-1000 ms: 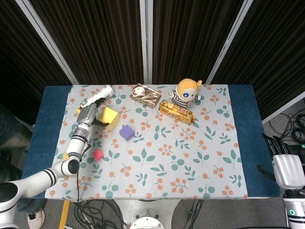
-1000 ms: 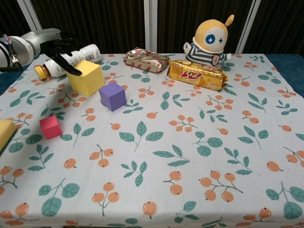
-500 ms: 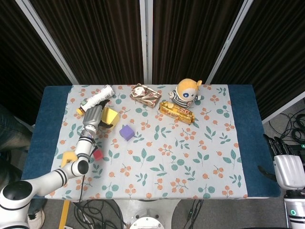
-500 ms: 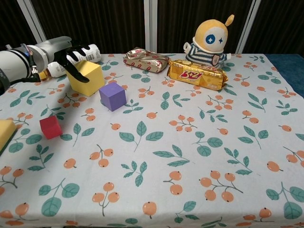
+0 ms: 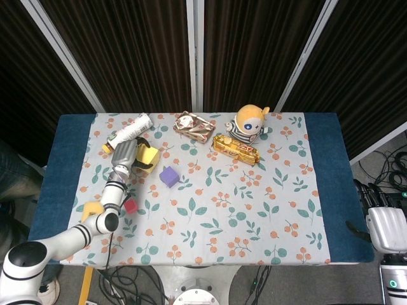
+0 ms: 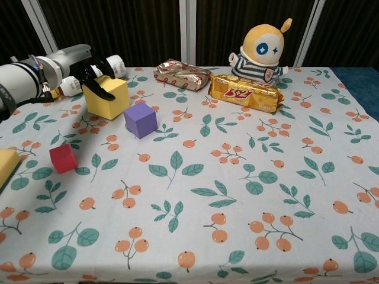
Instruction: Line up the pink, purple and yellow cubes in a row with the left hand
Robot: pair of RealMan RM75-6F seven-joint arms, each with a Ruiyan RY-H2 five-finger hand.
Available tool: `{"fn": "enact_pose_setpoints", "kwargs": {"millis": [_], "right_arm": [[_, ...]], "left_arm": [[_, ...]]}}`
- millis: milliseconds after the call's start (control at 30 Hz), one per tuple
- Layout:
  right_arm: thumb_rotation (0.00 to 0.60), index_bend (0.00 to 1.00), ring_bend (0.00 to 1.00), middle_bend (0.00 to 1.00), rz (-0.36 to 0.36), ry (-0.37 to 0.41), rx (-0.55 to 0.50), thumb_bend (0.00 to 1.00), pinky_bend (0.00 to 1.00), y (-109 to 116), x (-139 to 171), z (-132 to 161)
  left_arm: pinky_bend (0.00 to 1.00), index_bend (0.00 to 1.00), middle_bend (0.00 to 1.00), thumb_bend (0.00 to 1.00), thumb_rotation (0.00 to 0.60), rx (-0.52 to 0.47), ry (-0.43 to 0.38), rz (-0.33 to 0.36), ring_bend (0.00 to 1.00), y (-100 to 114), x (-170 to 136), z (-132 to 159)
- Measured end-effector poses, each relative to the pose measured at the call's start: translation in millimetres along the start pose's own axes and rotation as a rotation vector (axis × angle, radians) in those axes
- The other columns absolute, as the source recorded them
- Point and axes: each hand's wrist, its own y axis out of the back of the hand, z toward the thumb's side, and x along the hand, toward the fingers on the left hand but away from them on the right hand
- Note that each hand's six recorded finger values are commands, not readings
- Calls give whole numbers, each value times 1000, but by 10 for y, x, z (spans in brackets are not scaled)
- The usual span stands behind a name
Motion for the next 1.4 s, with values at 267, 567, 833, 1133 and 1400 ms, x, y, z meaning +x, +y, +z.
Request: {"fn": "enact_pose_setpoints", "kwargs": {"millis": [267,567,833,1133,1400], "right_arm": [[600,12,109,163,-7,9,1,64,227,17,5,24],[600,12,108,163,-7,2,3,63,227,22,48,31],[600,12,109,163,-4,-16,3,63,227,28,77,-1],[600,12,109,163,0,-31,-2,64,227,12,92,-43],[600,12,109,163,-2,-43,-3,64,227,15,102,-76]], "left_arm": [[672,516,551,284,600,-19,-146,62,520,291,-81,187],[653,516,548,279,600,-20,-457,41,514,364,-357,753],[528,514,538,270,600,68,-685,-102,490,-122,-605,1263],[438,503,526,261,600,132,-723,-154,462,-354,-489,1435],[368,480,490,243,600,199,-704,-172,410,-512,-340,1446]]}}
